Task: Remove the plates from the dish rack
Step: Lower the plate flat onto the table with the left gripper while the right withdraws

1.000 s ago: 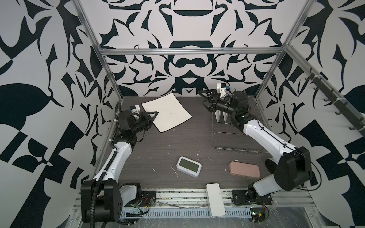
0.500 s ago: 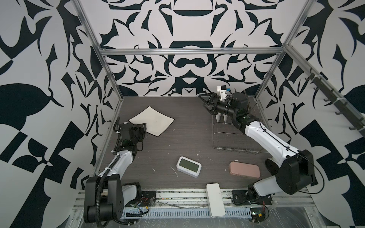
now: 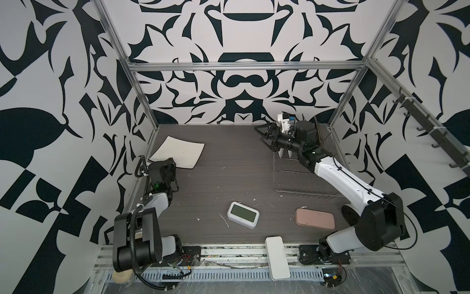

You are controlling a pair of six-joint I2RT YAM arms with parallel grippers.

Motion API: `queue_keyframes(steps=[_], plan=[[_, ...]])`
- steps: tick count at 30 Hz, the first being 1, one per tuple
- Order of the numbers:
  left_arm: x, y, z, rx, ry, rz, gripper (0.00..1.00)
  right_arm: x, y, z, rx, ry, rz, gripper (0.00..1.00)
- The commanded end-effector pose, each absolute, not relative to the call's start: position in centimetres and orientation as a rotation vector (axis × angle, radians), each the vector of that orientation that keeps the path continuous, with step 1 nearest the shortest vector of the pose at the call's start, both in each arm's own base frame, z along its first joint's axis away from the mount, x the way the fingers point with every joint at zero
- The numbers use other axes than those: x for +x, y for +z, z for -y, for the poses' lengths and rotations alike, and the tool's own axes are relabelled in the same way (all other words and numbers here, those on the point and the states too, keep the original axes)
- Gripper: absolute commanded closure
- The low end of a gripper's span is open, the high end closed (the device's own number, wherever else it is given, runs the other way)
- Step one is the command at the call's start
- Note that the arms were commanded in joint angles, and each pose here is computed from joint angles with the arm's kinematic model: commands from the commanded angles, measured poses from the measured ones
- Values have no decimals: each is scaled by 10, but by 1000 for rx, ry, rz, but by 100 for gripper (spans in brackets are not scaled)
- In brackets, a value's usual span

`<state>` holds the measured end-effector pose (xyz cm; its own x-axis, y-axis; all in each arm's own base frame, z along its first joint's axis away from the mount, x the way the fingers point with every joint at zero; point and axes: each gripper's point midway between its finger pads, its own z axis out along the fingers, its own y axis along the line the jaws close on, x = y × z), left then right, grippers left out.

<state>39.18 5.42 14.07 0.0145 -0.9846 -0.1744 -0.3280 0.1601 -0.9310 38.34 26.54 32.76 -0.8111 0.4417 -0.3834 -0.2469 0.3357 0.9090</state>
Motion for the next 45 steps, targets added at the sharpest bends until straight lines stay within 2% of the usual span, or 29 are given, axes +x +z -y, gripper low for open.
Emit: queue_keyframes(steps=[1, 12, 19, 34, 42, 45], plan=[[407, 192, -64, -1211, -990, -1286, 100, 376, 348, -267, 104, 1493, -1975, 1], [405, 169, -98, -1303, -911, -1221, 100, 373, 335, -273, 82, 1448, -2042, 1], [413, 157, -111, -1344, -959, -1173, 100, 374, 333, -281, 76, 1463, -2041, 1], [415, 128, -112, -1418, -910, -1256, 100, 376, 330, -283, 88, 1447, -2067, 1], [414, 118, -110, -1456, -889, -1305, 61, 374, 330, -281, 85, 1430, -2078, 1], [414, 116, -108, -1471, -881, -1339, 53, 373, 329, -280, 85, 1423, -2081, 1]])
